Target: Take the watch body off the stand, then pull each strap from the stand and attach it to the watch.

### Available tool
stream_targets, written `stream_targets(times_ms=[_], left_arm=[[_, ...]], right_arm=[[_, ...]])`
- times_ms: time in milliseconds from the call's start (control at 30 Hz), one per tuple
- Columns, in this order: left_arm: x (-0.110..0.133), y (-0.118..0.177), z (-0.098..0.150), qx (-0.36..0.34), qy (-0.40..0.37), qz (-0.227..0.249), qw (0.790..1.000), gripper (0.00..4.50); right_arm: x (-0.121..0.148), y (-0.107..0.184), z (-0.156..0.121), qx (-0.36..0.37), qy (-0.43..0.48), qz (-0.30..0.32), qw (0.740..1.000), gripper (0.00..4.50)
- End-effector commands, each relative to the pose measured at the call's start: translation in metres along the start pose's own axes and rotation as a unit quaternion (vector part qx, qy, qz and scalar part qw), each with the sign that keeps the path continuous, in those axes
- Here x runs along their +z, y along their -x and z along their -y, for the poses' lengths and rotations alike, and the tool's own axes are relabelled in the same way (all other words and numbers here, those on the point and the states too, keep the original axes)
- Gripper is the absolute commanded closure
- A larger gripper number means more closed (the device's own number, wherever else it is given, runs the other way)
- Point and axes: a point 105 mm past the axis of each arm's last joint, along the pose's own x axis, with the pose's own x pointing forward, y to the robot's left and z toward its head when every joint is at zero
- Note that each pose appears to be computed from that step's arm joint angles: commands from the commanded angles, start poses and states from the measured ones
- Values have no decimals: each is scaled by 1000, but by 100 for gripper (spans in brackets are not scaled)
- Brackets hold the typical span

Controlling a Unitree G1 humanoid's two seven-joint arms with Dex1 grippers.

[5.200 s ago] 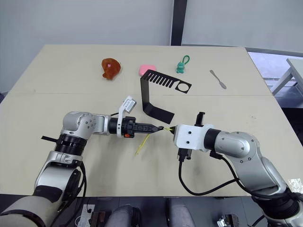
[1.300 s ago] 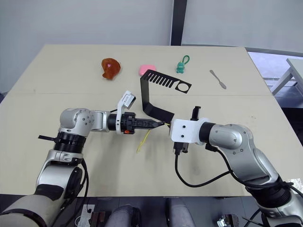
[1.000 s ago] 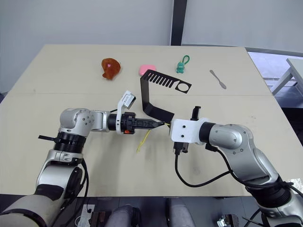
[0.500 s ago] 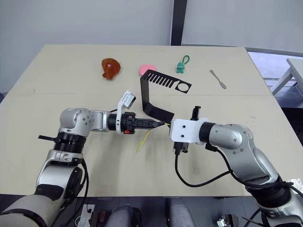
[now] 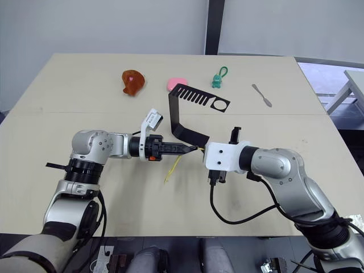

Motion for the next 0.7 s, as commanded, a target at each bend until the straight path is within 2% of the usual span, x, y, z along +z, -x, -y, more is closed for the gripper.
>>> stream_targets(times_ms=[33,700], left_arm=[[8,-14,24,-56,-35,-8,998,291],[9,-15,25,-59,-37,-7,998,291]], right_arm=[[17,-1,2,0,22,34,999,450],[17,0,1,-1,16,33,999,450]])
